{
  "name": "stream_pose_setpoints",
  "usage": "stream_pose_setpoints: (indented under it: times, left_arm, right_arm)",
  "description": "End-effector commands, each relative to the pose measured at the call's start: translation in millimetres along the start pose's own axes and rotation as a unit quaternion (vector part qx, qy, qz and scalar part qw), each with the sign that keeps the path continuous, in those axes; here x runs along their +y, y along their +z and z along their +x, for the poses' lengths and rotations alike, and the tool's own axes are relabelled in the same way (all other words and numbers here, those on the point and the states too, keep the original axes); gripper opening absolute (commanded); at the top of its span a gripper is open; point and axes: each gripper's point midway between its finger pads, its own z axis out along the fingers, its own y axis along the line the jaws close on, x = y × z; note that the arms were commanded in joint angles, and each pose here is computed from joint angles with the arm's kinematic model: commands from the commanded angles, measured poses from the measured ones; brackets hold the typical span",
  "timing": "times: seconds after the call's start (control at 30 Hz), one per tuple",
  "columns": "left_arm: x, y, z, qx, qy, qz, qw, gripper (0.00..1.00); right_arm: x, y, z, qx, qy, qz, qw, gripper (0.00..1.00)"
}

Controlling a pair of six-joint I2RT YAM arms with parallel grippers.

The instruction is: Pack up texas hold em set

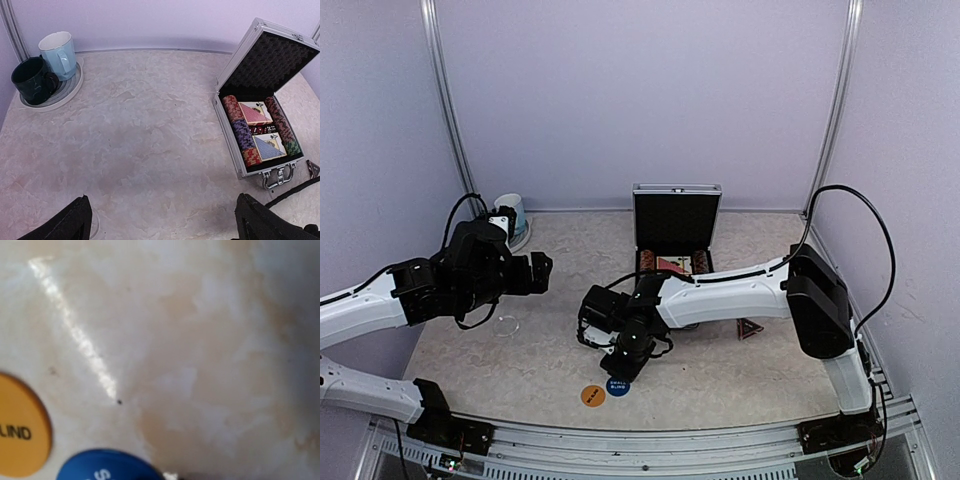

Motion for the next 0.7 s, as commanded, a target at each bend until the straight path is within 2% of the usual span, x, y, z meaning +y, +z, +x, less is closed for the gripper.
stream_pose_setpoints:
  times: [0.0, 0.13, 0.2, 0.37, 0.67]
  left_arm:
    - [2.7, 2.7, 0.4, -0.003, -0.007, -0.002, 1.0, 0.99]
    - [2.6, 2.7, 0.5, -0.003, -0.006, -0.002, 1.0, 0.99]
    - [2.7, 2.4, 0.5, -0.003, -0.007, -0.002, 1.0, 0.99]
    - [2.7, 1.6, 0.6, -0.004, -0.009, 0.0, 1.0, 0.99]
    - [3.0, 1.1, 1.8, -0.003, -0.012, 0.003, 1.0, 0.99]
  right_arm:
    - [-10.9, 11.3, 12.8, 0.026, 0.004, 0.022, 0.999, 0.17]
    - [-12.8, 3.8, 8.0, 0.017, 0.006, 0.029, 0.999, 0.43]
    - [-14.5, -4.9, 2.9, 0.005, 0.007, 0.037, 0.999, 0.5]
    - [2.9, -30.0, -9.3, -0.024, 0.005, -0.007, 1.0, 0.51]
    - [22.9, -27.9, -0.7, -0.012, 0.005, -0.058, 0.998, 0.5]
